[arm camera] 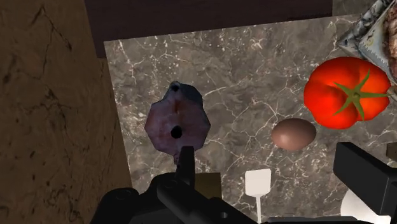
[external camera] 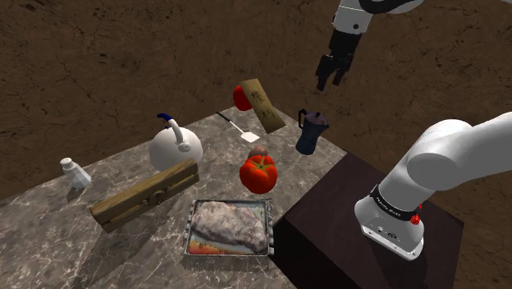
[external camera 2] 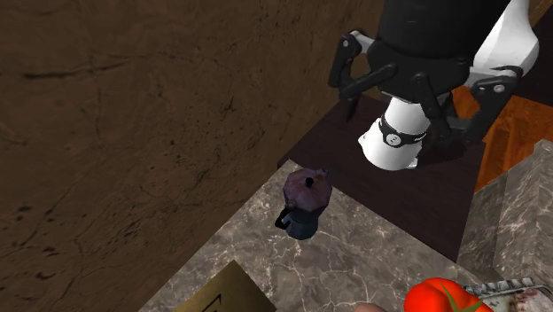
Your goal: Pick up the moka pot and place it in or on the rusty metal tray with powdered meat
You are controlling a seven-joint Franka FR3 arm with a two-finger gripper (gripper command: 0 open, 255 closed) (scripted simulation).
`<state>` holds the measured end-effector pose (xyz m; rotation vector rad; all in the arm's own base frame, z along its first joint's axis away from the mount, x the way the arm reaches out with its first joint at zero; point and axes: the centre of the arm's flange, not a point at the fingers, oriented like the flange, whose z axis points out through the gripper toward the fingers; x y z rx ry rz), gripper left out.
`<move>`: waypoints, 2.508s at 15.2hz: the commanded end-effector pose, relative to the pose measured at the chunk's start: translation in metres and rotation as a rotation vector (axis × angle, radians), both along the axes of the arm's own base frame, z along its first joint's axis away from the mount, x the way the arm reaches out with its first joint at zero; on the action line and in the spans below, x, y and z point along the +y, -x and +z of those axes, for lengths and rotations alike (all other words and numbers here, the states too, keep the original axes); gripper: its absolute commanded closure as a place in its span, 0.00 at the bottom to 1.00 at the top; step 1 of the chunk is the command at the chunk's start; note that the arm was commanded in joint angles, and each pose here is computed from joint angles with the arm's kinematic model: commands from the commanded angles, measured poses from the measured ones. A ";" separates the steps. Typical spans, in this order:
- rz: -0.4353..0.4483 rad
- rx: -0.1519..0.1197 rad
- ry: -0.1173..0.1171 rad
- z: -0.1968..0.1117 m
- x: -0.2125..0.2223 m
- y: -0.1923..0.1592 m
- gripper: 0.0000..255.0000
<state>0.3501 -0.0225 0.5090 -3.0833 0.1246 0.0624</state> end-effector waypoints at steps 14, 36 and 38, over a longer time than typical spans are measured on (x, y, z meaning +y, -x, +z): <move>0.036 0.070 0.010 -0.157 -0.072 -0.096 0.00; 0.036 0.070 0.010 -0.197 -0.071 -0.092 1.00; 0.036 0.070 0.010 -0.197 -0.071 -0.092 1.00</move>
